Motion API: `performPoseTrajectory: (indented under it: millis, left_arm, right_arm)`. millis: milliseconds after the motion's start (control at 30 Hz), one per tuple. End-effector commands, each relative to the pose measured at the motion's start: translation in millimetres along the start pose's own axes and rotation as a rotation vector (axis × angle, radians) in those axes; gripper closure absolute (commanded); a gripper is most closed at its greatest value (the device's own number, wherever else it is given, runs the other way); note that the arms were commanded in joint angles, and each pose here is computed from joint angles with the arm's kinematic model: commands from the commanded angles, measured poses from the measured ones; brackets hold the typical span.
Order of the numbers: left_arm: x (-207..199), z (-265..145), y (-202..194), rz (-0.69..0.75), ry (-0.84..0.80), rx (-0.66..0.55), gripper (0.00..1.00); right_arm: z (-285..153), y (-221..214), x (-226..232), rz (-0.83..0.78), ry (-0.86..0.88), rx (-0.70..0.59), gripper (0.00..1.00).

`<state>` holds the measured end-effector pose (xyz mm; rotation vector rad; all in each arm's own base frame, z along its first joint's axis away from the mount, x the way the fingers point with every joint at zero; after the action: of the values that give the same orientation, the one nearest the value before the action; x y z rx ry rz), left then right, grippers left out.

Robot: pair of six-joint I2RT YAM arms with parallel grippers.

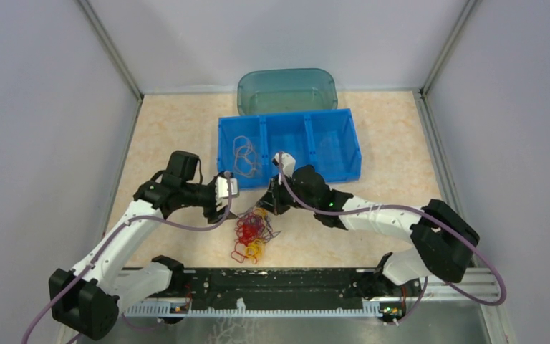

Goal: Untangle the cables

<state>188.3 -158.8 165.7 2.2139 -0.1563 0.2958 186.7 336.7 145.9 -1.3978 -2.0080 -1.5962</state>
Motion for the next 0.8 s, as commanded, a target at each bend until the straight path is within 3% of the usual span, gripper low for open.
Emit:
performPoseTrajectory:
  millis: [0, 300, 600, 767]
  left_arm:
    - [7.9, 0.0, 34.9, 0.063, 0.016, -0.152, 0.27]
    - [23.1, -4.0, 79.7, -0.048, 0.039, -0.306, 0.33]
    - [1.5, -1.3, 98.9, -0.091, -0.11, -0.353, 0.34]
    - [2.4, -0.4, 98.2, -0.114, -0.085, -0.337, 0.39]
  right_arm:
    - [-18.0, 48.8, 51.7, -0.031, 0.15, -0.135, 1.0]
    - [-45.8, 80.0, 97.4, -0.014, 0.314, -0.237, 1.0]
    - [-65.4, 112.8, 133.6, -0.017, 0.41, -0.325, 1.0]
    - [-80.8, 125.7, 149.6, -0.031, 0.453, -0.361, 1.0]
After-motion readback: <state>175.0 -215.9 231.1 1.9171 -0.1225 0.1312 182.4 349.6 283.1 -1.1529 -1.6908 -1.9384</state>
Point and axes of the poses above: each gripper's point midway between its finger pads, its own z axis out along the fingers, its own x axis along the line the jaws close on, y = z × x, the point moved 3 cm from there along -z, back along the fingers, and after that the axes turned 10 degrees about z, right-handed, at the moved point
